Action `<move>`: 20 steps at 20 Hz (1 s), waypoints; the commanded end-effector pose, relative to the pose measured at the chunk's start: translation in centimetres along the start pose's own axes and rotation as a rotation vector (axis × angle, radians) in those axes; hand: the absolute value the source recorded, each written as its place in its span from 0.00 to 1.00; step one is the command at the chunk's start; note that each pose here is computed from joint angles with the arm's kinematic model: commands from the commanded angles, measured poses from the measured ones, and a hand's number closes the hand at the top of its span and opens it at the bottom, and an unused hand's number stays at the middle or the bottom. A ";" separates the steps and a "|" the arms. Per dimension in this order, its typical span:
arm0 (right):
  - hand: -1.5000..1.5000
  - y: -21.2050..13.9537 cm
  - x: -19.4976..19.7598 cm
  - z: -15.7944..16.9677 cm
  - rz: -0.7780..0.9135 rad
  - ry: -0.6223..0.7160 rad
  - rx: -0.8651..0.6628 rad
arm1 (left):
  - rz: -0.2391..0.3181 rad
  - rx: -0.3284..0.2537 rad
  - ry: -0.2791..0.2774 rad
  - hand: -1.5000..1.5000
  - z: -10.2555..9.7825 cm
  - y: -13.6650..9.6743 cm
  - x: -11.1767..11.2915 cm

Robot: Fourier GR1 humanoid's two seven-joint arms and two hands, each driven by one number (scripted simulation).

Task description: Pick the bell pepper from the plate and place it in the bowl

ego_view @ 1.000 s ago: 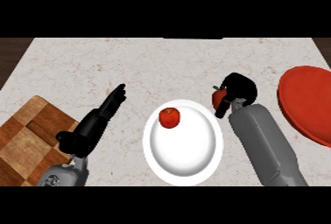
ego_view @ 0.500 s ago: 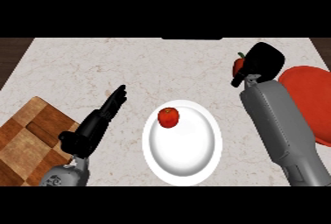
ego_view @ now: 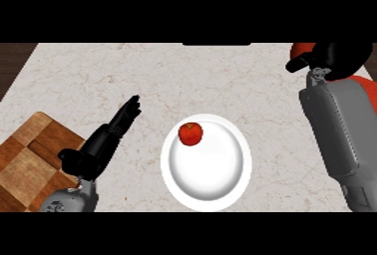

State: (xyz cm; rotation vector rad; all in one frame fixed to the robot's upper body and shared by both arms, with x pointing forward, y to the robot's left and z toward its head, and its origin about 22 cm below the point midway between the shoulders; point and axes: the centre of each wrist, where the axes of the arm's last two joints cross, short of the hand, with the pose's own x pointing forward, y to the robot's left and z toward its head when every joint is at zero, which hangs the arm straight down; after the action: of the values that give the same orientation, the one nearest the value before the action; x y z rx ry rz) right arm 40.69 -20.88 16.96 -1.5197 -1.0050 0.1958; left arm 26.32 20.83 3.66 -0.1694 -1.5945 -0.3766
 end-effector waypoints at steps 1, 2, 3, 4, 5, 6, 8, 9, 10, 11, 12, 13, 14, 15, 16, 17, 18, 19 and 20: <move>1.00 0.5 -3.4 -3.0 0.010 0.117 -0.056 | -0.011 0.004 0.000 0.50 0.7 -0.8 0.3; 1.00 0.6 -3.4 -3.7 0.043 0.124 -0.055 | 0.009 -0.013 0.001 0.50 0.3 0.4 1.6; 1.00 -0.8 -3.0 -1.7 0.065 0.115 -0.055 | -0.009 0.003 0.008 0.50 -0.7 -0.7 0.8; 1.00 -0.1 -5.1 -3.9 0.112 0.117 -0.075 | -0.008 0.016 0.004 0.50 -0.6 1.0 0.1; 1.00 -0.2 -6.0 -4.5 0.136 0.116 -0.110 | 0.016 0.005 -0.003 0.50 0.1 -0.3 0.0; 1.00 -0.5 -5.9 -4.6 0.154 0.126 -0.136 | 0.005 -0.004 -0.009 0.50 -0.1 3.0 -0.4; 1.00 0.2 -8.7 -6.5 0.206 0.132 -0.191 | -0.012 -0.014 -0.003 0.50 -0.9 0.0 0.4; 1.00 1.4 -8.9 -5.0 0.195 0.118 -0.208 | 0.002 -0.019 0.003 0.50 -0.8 -0.2 -0.1; 1.00 0.4 -10.0 -7.2 0.205 0.130 -0.230 | -0.007 -0.005 0.026 0.50 -0.1 -1.0 -0.5; 1.00 1.2 -10.5 -6.5 0.210 0.135 -0.218 | -0.009 -0.001 0.020 0.50 -0.7 -2.0 -0.5; 1.00 1.4 -11.3 -6.5 0.219 0.137 -0.214 | 0.009 -0.015 0.004 0.50 -0.5 0.0 -1.2; 1.00 -0.7 -12.0 -8.7 0.233 0.162 -0.203 | -0.010 -0.008 -0.010 0.50 0.7 -0.7 -0.3; 1.00 1.3 -14.0 -8.2 0.244 0.176 -0.150 | 0.001 0.001 -0.003 0.50 -0.9 -1.1 -0.1; 1.00 1.5 -14.4 -8.8 0.270 0.199 -0.084 | 0.003 0.000 0.001 0.50 -0.2 -3.0 -0.3; 1.00 2.4 -15.1 -8.9 0.237 0.244 0.035 | -0.011 -0.005 0.002 0.50 -1.6 -0.5 0.2; 1.00 2.4 -15.7 -8.7 0.207 0.280 0.078 | 0.009 -0.006 -0.011 0.50 -0.7 -1.0 0.0; 1.00 1.5 -15.1 -9.9 0.168 0.304 0.138 | -0.004 0.001 -0.001 0.50 -1.1 -0.3 -0.3; 1.00 2.2 -15.7 -9.5 0.144 0.324 0.181 | -0.001 -0.006 0.018 0.50 -0.3 0.7 -0.5; 1.00 1.6 -16.2 -9.8 0.101 0.332 0.223 | -0.002 0.002 0.003 0.50 -0.1 -0.9 0.2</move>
State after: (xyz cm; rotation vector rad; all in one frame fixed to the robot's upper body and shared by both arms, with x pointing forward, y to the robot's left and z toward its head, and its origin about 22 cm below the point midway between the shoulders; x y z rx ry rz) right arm 38.49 -36.93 11.70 -1.5314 -0.6403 0.1521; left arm 26.62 20.12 3.41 -0.1697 -1.5905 -0.3802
